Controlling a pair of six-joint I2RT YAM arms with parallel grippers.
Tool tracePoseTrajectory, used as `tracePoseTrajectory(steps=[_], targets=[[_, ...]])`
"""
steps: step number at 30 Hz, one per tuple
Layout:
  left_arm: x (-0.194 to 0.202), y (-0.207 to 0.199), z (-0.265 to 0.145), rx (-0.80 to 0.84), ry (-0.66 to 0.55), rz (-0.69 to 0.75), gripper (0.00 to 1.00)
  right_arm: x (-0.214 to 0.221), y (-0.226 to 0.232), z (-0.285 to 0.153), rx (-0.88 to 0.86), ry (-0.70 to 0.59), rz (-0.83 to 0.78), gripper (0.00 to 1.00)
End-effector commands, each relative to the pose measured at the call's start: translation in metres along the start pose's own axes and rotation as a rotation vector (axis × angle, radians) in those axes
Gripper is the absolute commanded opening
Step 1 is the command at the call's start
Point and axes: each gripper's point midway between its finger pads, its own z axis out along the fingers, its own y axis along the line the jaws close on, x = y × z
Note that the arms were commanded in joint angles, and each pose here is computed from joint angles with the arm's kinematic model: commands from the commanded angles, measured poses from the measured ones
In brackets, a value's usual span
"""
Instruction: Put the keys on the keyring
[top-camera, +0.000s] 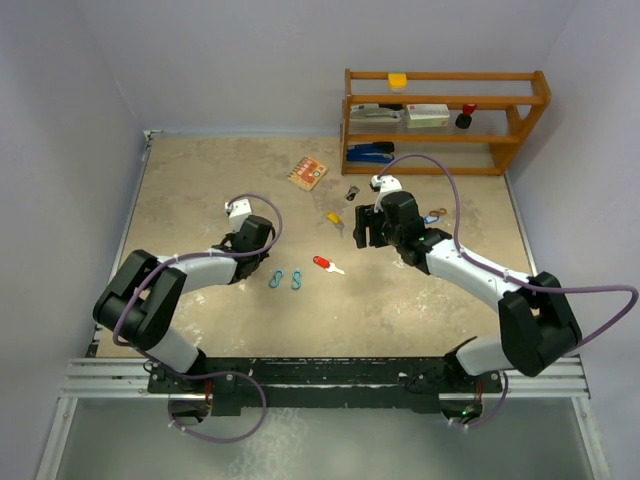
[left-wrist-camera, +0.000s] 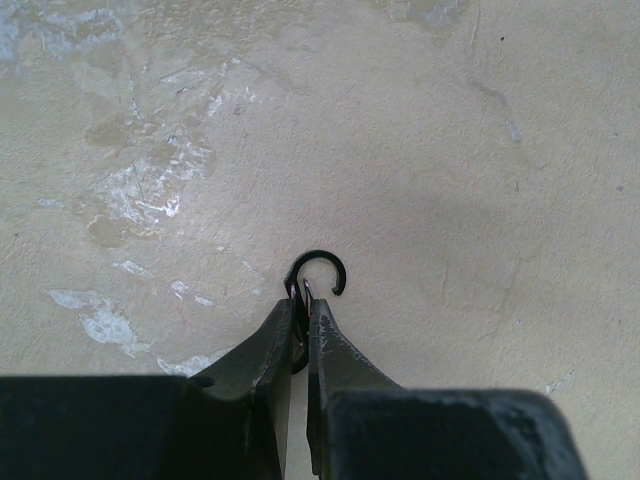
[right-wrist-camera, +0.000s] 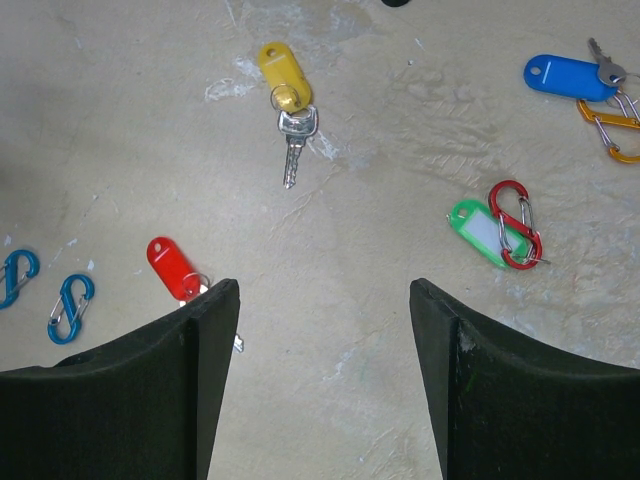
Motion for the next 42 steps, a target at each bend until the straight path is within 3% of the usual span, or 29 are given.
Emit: tracePoseTrajectory(steps=[1, 17, 25, 42], targets=[[0.014, 0.004, -0.001, 0.006, 0.058, 0.033, 0.0, -0.016, 0.008, -0.007, -0.033, -0.051, -0.013, 0.72], [-0.043, -0.05, -0.06, 0.319, -0.008, 0.007, 0.0, 0.022, 0.072, 0.023, -0.19, 0.128, -0.177, 0.66], [-0.04, -0.048, -0.064, 0.325, -0.007, 0.003, 0.0, 0.039, 0.087, 0.037, -0.115, 0.189, -0.193, 0.64], [-0.03, -0.042, -0.063, 0.326, -0.005, 0.008, 0.0, 0.058, 0.092, 0.051, 0.031, 0.266, -0.122, 0.47]])
